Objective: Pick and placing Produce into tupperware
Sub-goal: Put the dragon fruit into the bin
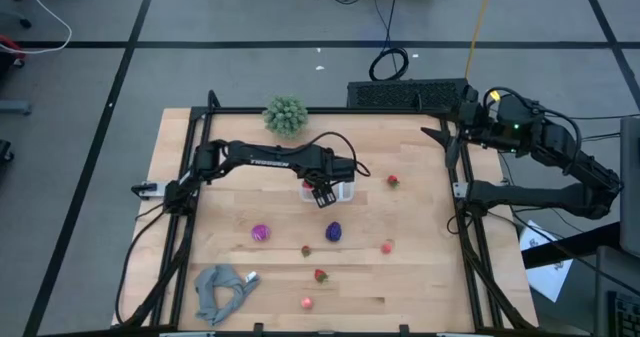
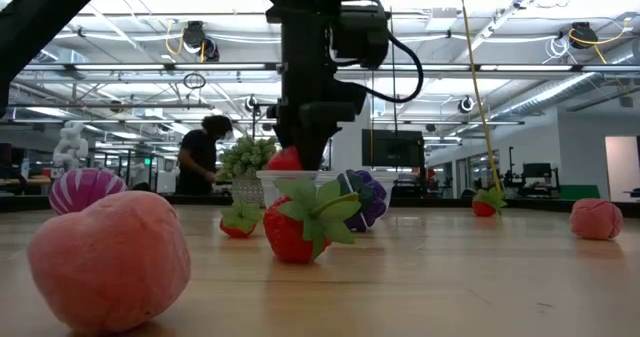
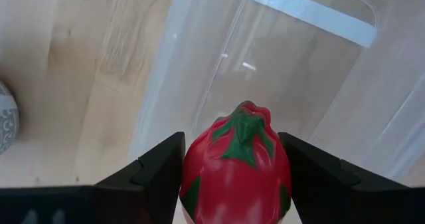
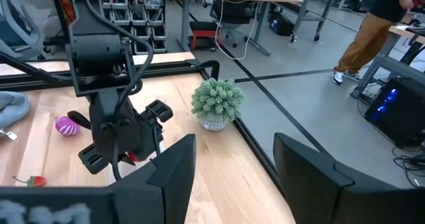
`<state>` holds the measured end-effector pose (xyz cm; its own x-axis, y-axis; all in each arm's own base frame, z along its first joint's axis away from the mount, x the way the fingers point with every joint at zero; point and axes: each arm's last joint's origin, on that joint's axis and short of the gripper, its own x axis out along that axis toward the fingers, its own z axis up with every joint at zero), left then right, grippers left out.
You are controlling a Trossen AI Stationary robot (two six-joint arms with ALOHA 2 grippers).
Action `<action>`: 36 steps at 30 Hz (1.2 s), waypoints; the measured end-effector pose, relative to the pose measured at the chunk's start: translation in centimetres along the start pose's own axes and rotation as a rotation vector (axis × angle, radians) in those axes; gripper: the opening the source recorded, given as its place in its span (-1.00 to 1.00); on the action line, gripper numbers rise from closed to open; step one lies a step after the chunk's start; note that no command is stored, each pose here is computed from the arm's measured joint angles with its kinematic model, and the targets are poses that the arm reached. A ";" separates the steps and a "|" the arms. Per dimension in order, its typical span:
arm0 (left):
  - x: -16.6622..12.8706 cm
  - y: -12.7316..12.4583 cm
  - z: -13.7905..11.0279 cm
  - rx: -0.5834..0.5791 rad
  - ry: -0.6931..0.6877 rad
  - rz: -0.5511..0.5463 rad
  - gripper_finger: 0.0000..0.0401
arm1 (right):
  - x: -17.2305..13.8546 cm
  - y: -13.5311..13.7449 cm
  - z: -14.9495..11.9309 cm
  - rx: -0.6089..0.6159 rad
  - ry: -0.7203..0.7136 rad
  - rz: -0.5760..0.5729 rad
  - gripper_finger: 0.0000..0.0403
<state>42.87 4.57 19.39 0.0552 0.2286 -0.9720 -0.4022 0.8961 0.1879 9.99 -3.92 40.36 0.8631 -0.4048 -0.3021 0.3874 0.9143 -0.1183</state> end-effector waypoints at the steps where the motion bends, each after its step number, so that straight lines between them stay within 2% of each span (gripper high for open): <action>1: 0.0 0.0 0.0 -0.001 -0.004 -0.001 0.16 | 0.0 0.0 0.0 0.000 0.000 0.000 -0.04; 7: 0.0 0.1 0.5 0.001 -0.043 -0.010 0.16 | 0.0 0.0 0.0 0.006 0.004 0.000 -0.04; 15: 1.6 -0.1 0.7 0.005 -0.016 -0.011 0.16 | 0.0 0.0 -0.1 0.010 0.012 0.001 -0.04; 36: 3.0 0.0 1.1 -0.002 -0.013 -0.019 0.16 | 0.0 0.0 -0.1 0.010 0.012 0.001 -0.04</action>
<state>44.01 5.64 16.67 0.0745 0.2168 -0.9734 -0.4025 0.8996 0.1696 9.97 -3.92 40.24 0.8594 -0.4038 -0.3136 0.3900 0.9144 -0.1087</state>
